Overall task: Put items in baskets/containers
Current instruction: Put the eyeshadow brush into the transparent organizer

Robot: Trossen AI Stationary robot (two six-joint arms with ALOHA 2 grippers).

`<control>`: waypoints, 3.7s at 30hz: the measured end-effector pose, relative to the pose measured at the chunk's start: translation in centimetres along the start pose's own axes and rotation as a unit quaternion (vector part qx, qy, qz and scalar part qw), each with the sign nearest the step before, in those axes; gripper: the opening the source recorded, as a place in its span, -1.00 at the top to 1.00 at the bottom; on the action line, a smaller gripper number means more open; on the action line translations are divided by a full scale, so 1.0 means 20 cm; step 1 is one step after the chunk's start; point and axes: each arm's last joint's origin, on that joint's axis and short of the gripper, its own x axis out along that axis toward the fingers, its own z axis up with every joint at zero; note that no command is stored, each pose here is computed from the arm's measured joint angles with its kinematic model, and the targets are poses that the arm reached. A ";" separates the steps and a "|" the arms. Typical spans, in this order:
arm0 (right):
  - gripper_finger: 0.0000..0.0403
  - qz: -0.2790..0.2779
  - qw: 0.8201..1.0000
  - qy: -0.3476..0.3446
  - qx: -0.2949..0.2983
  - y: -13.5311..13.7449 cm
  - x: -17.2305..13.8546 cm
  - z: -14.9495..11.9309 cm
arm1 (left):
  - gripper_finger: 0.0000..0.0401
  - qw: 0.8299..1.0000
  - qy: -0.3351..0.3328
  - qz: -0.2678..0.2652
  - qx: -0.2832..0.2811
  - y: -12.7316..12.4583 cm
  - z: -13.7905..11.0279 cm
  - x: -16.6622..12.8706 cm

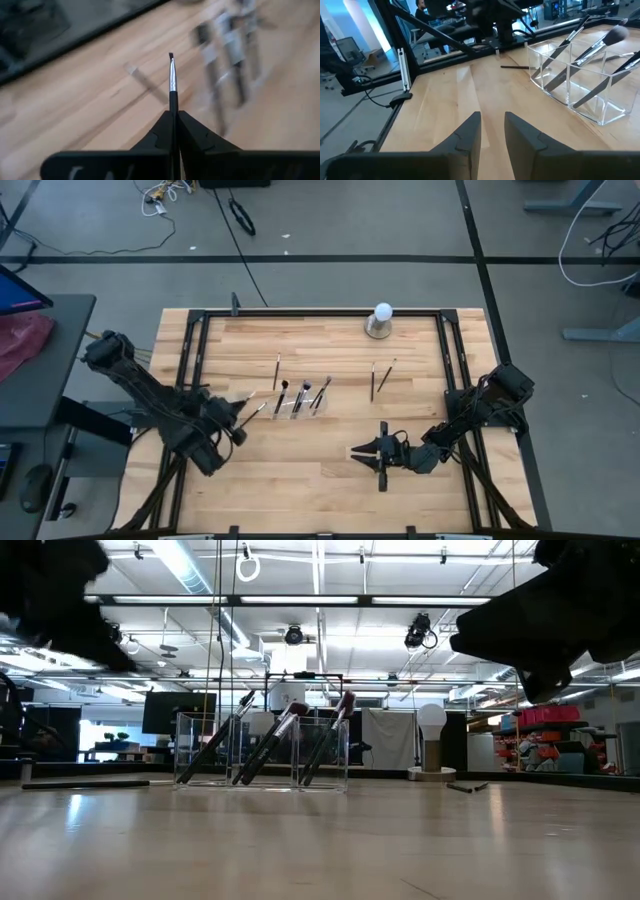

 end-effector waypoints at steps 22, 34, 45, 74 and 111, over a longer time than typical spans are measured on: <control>0.25 0.023 0.997 -0.046 -0.062 0.12 0.40 0.17 | 0.91 0.963 -0.125 -0.220 0.090 -0.68 0.17 0.06; 0.18 -0.019 0.994 -0.092 -0.054 0.17 0.48 0.17 | 0.90 0.953 -0.147 -0.255 0.075 -0.78 0.12 0.16; 0.80 -0.014 0.993 -0.092 -0.065 0.19 0.47 0.16 | 0.88 0.952 -0.147 -0.256 0.076 -0.78 0.12 0.16; 0.96 -0.152 0.983 0.102 -0.008 -0.38 0.47 0.61 | 0.05 0.959 -0.044 -0.269 0.082 -0.75 -0.01 0.15; 0.96 -0.179 0.956 0.228 0.037 -0.52 0.23 0.74 | 0.07 0.962 -0.050 -0.254 0.083 -0.74 0.00 0.16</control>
